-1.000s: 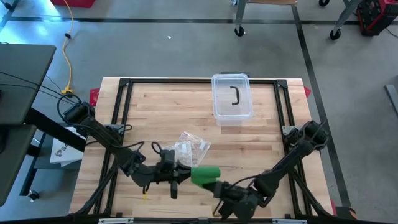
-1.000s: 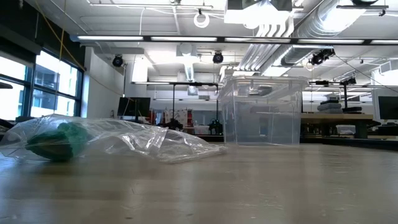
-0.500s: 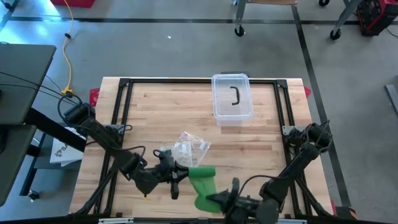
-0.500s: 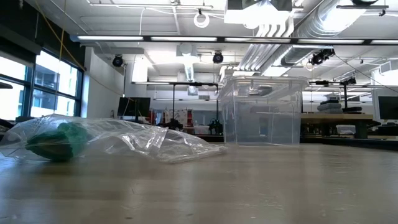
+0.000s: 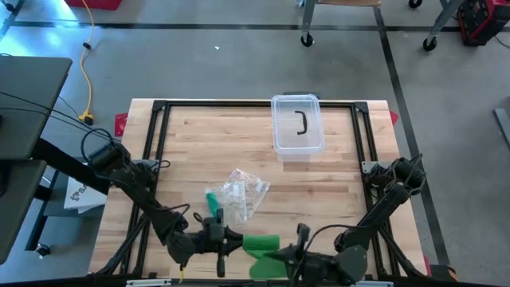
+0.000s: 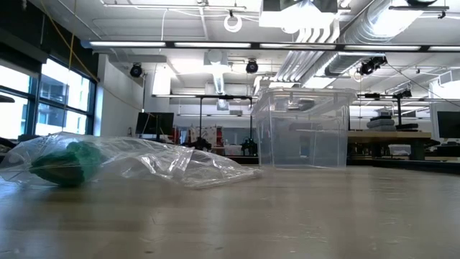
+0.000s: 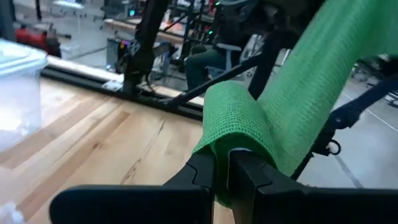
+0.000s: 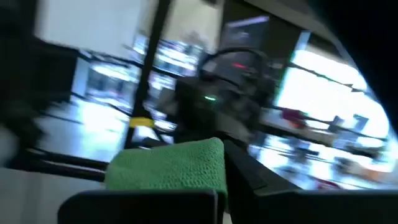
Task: Roll bandage
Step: Roll the green bandage
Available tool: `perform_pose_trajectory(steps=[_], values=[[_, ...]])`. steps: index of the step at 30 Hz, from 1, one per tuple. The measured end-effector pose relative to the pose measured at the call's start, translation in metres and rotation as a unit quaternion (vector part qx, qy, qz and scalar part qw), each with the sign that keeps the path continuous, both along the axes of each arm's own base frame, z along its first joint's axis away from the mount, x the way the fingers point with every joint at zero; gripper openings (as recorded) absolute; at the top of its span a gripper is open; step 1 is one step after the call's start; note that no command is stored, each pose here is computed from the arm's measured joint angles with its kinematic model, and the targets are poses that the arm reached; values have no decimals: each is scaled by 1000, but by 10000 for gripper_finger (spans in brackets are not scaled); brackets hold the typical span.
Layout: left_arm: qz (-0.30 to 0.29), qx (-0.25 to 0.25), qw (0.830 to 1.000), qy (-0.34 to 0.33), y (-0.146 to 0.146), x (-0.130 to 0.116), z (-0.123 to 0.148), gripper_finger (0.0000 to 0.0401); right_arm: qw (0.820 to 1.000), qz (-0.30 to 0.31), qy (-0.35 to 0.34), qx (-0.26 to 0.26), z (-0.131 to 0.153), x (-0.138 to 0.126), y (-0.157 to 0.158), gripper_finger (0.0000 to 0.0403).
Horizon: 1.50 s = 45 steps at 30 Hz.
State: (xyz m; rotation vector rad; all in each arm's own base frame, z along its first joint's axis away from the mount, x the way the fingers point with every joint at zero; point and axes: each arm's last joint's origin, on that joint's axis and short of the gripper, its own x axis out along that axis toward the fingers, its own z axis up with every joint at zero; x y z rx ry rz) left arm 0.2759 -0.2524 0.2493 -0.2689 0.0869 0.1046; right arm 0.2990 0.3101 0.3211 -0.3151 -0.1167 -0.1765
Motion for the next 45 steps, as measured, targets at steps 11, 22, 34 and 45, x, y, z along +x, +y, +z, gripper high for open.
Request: perform_pose_trajectory(steps=[11,22,34,45], values=[[-13,29,999,-8,-4,0,0,14,979,155,-30,131,0,26,-17,0],[-75,50,996,-17,-19,-14,2,14,991,-3,-39,128,6,10,-13,0],[-176,52,981,-70,-30,-19,14,14,987,-42,-5,152,-5,24,-27,6],[-179,44,980,-79,-31,-20,15,14,981,-59,56,178,-27,29,-31,119]])
